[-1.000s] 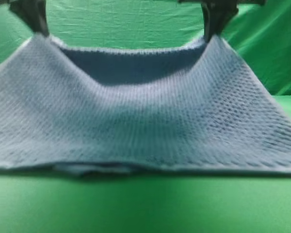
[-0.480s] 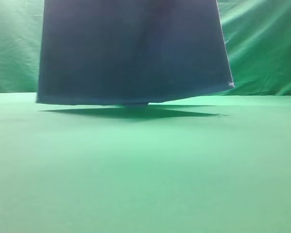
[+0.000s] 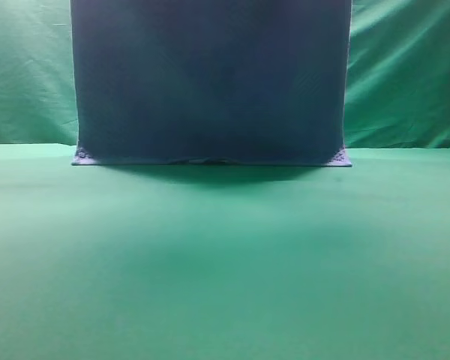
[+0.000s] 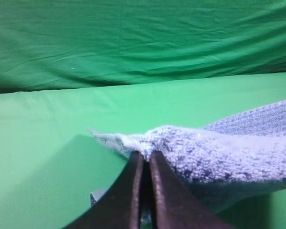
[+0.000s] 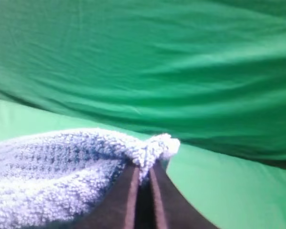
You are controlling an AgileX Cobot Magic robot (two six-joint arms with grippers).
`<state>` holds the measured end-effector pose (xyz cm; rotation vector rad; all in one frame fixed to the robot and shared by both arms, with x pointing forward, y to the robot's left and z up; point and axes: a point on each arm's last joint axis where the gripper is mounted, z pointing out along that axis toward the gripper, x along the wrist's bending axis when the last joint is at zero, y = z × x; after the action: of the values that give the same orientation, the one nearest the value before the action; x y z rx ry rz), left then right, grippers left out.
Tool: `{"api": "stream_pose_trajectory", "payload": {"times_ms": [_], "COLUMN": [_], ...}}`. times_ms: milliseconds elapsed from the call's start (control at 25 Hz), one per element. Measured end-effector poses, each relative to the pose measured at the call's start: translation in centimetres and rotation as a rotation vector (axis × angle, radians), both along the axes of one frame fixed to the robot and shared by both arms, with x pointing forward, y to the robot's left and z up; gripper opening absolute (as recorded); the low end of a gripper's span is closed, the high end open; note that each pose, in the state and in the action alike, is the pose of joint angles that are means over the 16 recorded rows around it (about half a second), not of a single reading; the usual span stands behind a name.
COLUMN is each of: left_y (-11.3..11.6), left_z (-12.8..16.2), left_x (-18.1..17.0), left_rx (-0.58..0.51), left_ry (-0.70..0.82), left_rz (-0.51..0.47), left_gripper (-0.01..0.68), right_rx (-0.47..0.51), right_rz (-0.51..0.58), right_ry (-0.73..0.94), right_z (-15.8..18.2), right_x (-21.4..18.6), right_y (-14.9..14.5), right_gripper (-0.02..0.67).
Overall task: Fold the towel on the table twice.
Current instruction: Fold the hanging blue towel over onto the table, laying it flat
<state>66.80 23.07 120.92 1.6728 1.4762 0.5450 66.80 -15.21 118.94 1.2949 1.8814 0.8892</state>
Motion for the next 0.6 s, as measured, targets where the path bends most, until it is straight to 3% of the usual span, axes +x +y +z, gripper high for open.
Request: {"api": "stream_pose_trajectory", "payload": {"times_ms": [320, 600], "left_y": [-0.3, -0.1], "left_z": [-1.0, -2.6], "left_x": [-1.5, -5.0], "left_rx": [0.011, 0.009], "left_ry": [0.059, 0.086], "left_rz": [0.0, 0.012], "left_gripper": [0.0, 0.0], "right_rx": [-0.029, -0.036], "right_rz": [-0.023, -0.018], "right_ry": [0.102, 0.156], "right_z": [-0.2, -0.5], "right_x": [-1.6, -4.3], "right_y": [-0.9, -1.6], "right_gripper": [0.0, 0.0]}}
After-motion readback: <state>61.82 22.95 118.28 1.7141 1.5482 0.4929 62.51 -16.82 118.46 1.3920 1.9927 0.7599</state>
